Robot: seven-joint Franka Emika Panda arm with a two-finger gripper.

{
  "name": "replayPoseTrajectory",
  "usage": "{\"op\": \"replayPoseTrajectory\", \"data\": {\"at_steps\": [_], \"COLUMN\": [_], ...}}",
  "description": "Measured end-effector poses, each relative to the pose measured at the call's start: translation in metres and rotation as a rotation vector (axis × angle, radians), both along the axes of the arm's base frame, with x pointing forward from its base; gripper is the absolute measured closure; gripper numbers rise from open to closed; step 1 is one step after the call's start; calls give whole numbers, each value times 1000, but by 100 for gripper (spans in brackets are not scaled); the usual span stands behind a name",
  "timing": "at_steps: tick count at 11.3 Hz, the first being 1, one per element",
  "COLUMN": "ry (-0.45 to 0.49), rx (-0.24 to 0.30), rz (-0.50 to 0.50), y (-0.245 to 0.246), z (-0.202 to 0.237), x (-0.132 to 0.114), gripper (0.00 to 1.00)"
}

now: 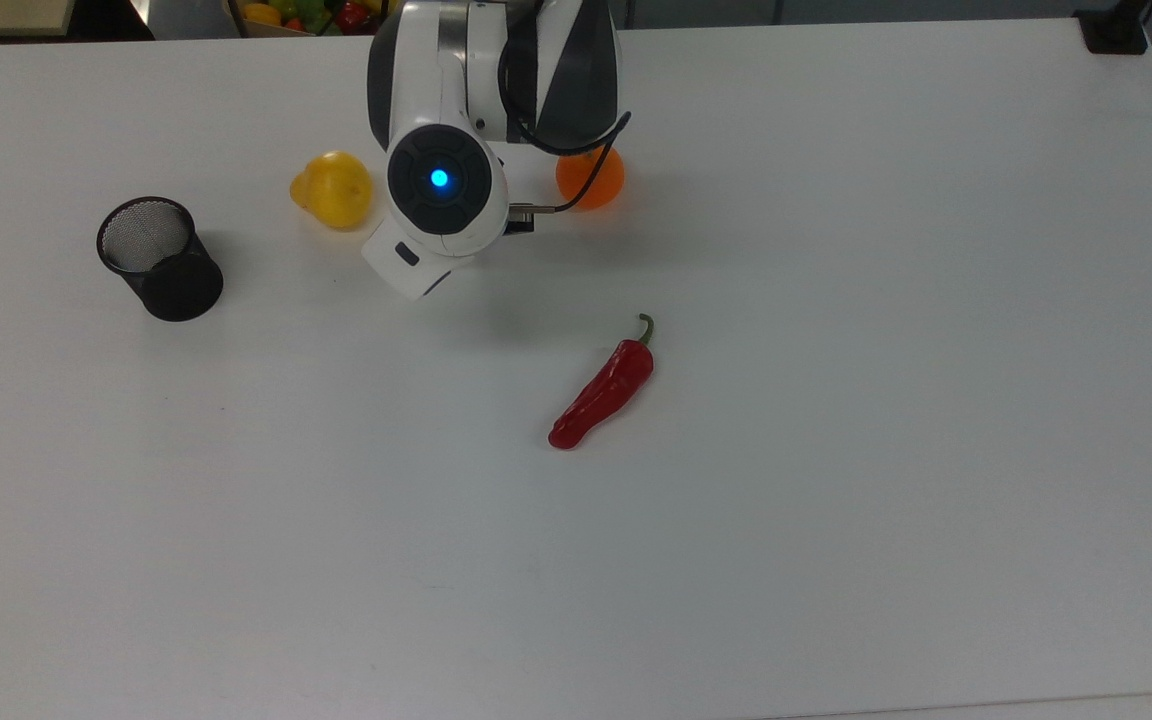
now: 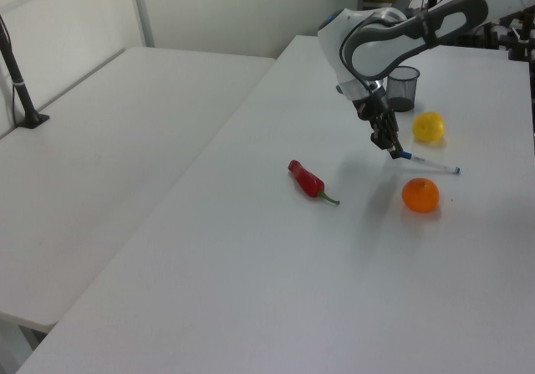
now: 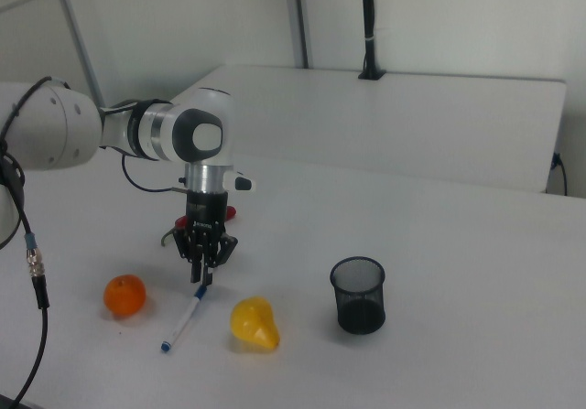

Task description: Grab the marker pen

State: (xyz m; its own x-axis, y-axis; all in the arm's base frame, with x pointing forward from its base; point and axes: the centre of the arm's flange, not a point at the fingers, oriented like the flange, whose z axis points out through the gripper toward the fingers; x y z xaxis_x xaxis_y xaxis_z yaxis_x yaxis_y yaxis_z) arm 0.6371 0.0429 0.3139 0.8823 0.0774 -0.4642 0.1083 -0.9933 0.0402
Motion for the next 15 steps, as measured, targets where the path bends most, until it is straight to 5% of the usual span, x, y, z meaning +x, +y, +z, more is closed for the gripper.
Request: {"op": "replayPoseTrajectory", "data": {"at_steps": [5, 9, 12, 15], "ry": [-17, -222, -373, -419], "rx": [-33, -20, 1, 12], "rz": [12, -64, -120, -154], "y": [-5, -49, -82, -98], "z": [6, 127, 195, 218], "x": [4, 2, -32, -68], "gripper": [6, 0, 0, 0]}}
